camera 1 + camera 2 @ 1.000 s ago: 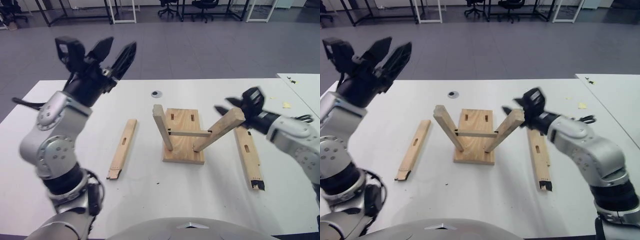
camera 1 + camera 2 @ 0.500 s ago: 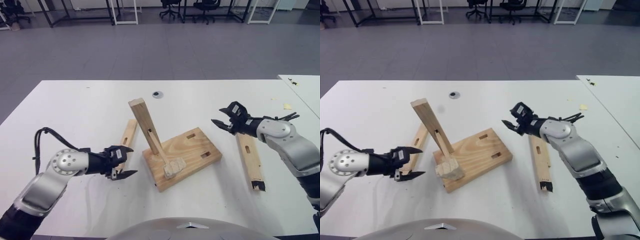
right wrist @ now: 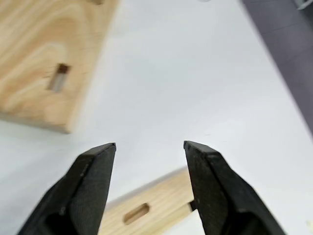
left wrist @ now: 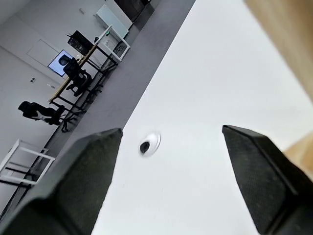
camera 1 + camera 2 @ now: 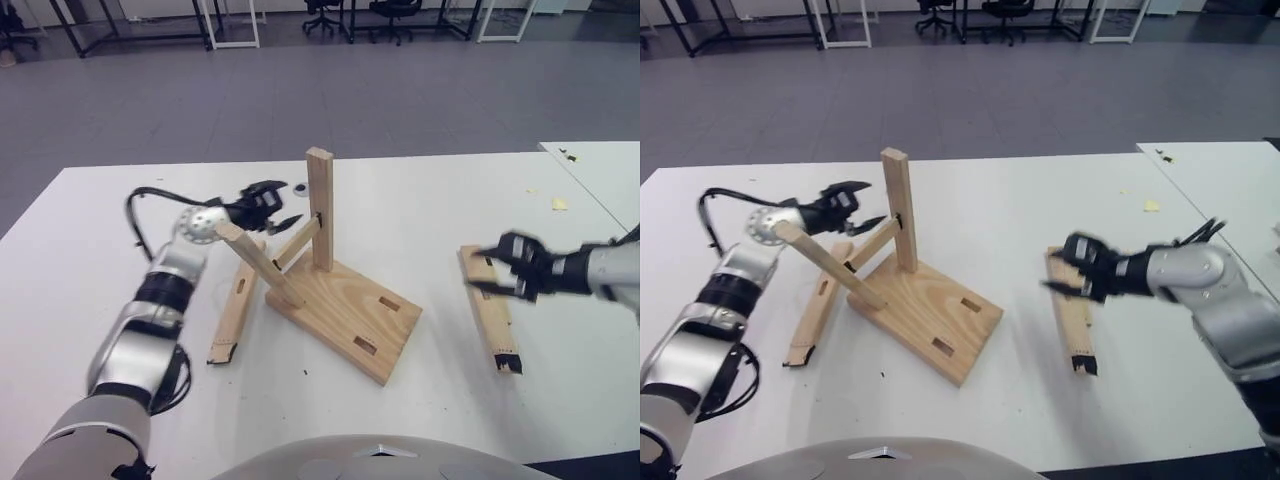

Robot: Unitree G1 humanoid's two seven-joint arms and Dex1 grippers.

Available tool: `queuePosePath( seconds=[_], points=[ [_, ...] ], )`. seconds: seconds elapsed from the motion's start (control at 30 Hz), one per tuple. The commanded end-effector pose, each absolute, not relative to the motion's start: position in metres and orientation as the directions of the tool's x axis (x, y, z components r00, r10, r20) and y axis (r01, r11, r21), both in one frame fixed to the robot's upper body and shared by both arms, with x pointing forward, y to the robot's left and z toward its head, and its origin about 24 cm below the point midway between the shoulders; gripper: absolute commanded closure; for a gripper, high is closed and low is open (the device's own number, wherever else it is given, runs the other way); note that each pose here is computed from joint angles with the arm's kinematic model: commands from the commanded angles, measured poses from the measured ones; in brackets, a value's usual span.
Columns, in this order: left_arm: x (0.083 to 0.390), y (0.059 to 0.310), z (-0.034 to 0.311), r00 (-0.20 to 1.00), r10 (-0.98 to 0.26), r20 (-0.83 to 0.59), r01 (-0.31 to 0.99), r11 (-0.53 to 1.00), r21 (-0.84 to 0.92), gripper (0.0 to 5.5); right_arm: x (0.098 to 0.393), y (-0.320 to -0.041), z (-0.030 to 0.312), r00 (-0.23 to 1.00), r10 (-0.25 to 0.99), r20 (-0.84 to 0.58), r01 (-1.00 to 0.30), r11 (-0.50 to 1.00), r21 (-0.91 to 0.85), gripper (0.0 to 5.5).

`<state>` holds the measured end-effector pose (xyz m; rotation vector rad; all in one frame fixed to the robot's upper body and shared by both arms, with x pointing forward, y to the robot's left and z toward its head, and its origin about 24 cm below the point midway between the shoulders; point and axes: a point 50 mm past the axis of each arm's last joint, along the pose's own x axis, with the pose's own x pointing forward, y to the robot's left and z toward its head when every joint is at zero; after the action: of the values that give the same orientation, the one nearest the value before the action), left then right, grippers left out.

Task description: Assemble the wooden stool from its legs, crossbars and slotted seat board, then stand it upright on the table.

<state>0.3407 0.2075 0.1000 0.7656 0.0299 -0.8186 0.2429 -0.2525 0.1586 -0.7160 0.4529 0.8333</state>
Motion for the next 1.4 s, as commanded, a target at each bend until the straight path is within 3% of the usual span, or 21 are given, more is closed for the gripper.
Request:
queuePosePath(
  seconds=[0.03, 0.17, 0.33, 0.43, 0.57, 0.67, 0.8, 0.9, 1.0, 1.1, 1.2, 1.27, 1.33, 1.4],
  points=[
    [0.283, 0.25, 0.096, 0.612, -0.672, -0.416, 0.75, 0.326, 0.576, 1.74, 0.26, -0.231, 0.122, 0.611, 0.547, -0.573, -0.79, 0.474, -0.389, 2.9],
    [0.244, 0.205, 0.112, 0.431, -0.834, -0.345, 0.831, 0.218, 0.512, 1.74, 0.278, -0.217, 0.08, 0.562, 0.552, -0.616, -0.822, 0.458, -0.34, 2.9],
    [0.226, 0.185, 0.075, 0.311, -0.772, -0.554, 0.879, 0.013, 0.476, 1.74, 0.294, -0.203, 0.057, 0.47, 0.572, -0.672, -0.876, 0.393, -0.278, 2.9],
    [0.227, 0.176, 0.05, 0.316, -0.734, -0.602, 0.868, -0.033, 0.496, 1.74, 0.29, -0.186, 0.047, 0.372, 0.625, -0.686, -0.925, 0.311, -0.218, 2.9],
    [0.258, 0.158, 0.041, 0.425, -0.743, -0.517, 0.806, 0.051, 0.59, 1.74, 0.257, -0.182, 0.042, 0.192, 0.687, -0.701, -0.976, 0.207, -0.065, 2.9],
    [0.283, 0.147, 0.039, 0.485, -0.753, -0.444, 0.772, 0.131, 0.622, 1.74, 0.239, -0.187, 0.044, 0.163, 0.701, -0.694, -0.978, 0.207, -0.021, 2.9],
    [0.309, 0.138, 0.041, 0.554, -0.742, -0.378, 0.735, 0.222, 0.641, 1.74, 0.247, -0.184, 0.052, 0.375, 0.725, -0.577, -0.905, 0.42, -0.06, 2.9],
    [0.301, 0.161, 0.048, 0.577, -0.735, -0.357, 0.718, 0.247, 0.651, 1.74, 0.265, -0.208, 0.07, 0.683, 0.543, -0.488, -0.699, 0.68, -0.222, 2.9],
    [0.279, 0.192, 0.065, 0.647, -0.701, -0.299, 0.685, 0.362, 0.632, 1.74, 0.255, -0.246, 0.104, 0.887, 0.305, -0.347, -0.408, 0.87, -0.277, 2.9],
    [0.234, 0.2, 0.066, 0.595, -0.701, -0.393, 0.757, 0.326, 0.565, 1.74, 0.234, -0.271, 0.101, 0.922, 0.12, -0.367, -0.227, 0.938, -0.262, 2.9],
    [0.211, 0.183, 0.055, 0.469, -0.69, -0.551, 0.813, 0.093, 0.575, 1.74, 0.231, -0.251, 0.085, 0.903, 0.178, -0.392, -0.277, 0.937, -0.212, 2.9],
    [0.207, 0.18, 0.047, 0.416, -0.656, -0.63, 0.823, -0.023, 0.568, 1.74, 0.23, -0.258, 0.079, 0.901, 0.123, -0.417, -0.246, 0.934, -0.257, 2.9],
    [0.2, 0.184, 0.041, 0.374, -0.622, -0.688, 0.838, -0.091, 0.538, 1.74, 0.229, -0.265, 0.081, 0.903, 0.09, -0.42, -0.234, 0.923, -0.305, 2.9],
    [0.194, 0.183, 0.04, 0.35, -0.624, -0.699, 0.848, -0.106, 0.519, 1.74, 0.23, -0.258, 0.082, 0.89, 0.146, -0.432, -0.3, 0.902, -0.312, 2.9]
  ],
)
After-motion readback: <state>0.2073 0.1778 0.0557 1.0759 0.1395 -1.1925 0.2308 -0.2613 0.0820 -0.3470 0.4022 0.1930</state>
